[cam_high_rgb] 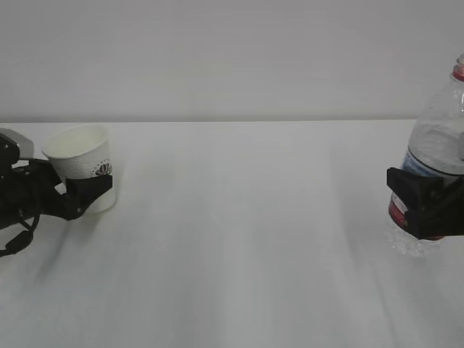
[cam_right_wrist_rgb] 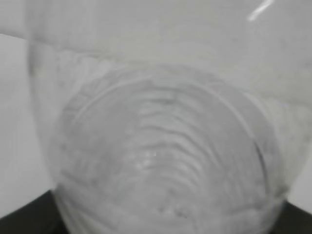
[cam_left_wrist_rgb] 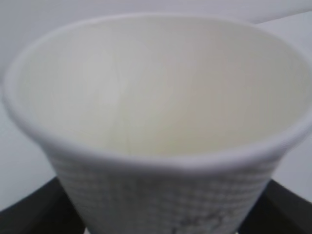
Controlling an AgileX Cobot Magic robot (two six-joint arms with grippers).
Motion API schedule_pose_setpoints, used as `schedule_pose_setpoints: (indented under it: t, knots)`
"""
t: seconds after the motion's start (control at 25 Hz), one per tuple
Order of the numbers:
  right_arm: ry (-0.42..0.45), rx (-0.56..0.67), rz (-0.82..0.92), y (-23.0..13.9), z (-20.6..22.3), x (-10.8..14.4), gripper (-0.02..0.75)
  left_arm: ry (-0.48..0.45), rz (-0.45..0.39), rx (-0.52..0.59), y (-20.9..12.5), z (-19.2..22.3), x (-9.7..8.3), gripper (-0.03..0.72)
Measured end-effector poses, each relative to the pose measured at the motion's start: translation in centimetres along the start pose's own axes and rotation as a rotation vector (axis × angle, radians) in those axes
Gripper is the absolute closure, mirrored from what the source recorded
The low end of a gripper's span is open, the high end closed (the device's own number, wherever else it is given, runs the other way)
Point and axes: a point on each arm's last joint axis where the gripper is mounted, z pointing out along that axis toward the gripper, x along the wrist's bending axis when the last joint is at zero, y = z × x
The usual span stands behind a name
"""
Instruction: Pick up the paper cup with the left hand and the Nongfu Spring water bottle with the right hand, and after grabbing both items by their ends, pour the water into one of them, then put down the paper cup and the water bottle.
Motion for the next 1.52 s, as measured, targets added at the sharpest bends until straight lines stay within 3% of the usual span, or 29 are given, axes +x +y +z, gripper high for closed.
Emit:
schedule_pose_setpoints:
  t: [0.36, 0.64, 1.24, 1.52]
  knots:
    - [0.004, 0.002, -0.005, 0.0, 0.0, 0.0, 0.267, -0.191, 0.033, -0.01, 3.0, -0.8, -2.0, 0.097]
    - [0.005, 0.002, -0.007, 0.0, 0.0, 0.0, 0.267, -0.366, 0.109, 0.016, 4.3, -0.8, -4.9, 0.097]
    - [0.027, 0.002, -0.003, 0.0, 0.0, 0.2, 0.267, -0.672, 0.19, 0.028, 4.9, 1.4, -14.5, 0.112]
    - [0.039, 0.002, -0.021, 0.0, 0.0, 0.4, 0.267, -0.783, 0.237, 0.013, 5.5, 1.3, -18.1, 0.125]
